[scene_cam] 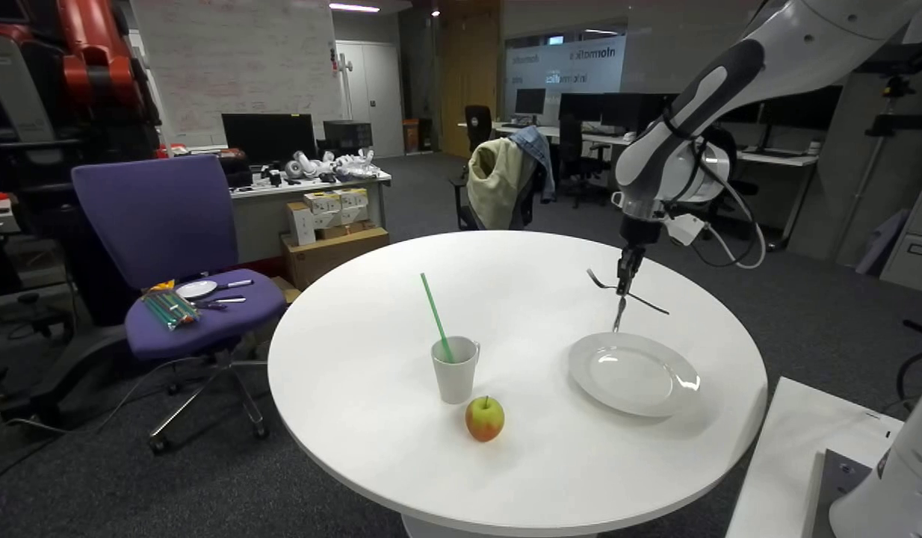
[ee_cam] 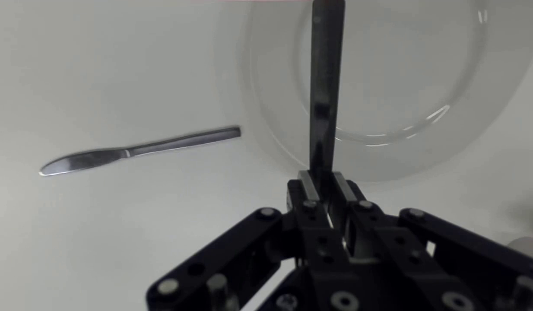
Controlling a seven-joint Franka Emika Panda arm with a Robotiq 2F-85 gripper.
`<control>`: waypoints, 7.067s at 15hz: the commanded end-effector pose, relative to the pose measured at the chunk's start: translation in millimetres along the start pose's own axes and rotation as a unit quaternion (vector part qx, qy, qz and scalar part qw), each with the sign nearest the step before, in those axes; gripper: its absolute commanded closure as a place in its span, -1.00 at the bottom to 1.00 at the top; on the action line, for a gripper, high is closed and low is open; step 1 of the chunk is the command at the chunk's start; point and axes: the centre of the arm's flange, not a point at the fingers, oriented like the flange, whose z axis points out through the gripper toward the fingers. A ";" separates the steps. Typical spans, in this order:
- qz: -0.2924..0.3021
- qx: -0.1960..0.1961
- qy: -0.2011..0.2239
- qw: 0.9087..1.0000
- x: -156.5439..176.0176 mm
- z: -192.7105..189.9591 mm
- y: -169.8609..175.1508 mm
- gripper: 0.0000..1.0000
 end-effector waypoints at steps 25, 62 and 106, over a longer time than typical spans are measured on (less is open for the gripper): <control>0.118 -0.077 -0.027 0.990 -29.1 80.5 -136.7 0.94; 0.124 -0.011 0.079 0.989 -31.5 -27.8 -66.5 -1.00; 0.651 -0.112 -0.006 0.751 76.1 49.3 94.5 -1.00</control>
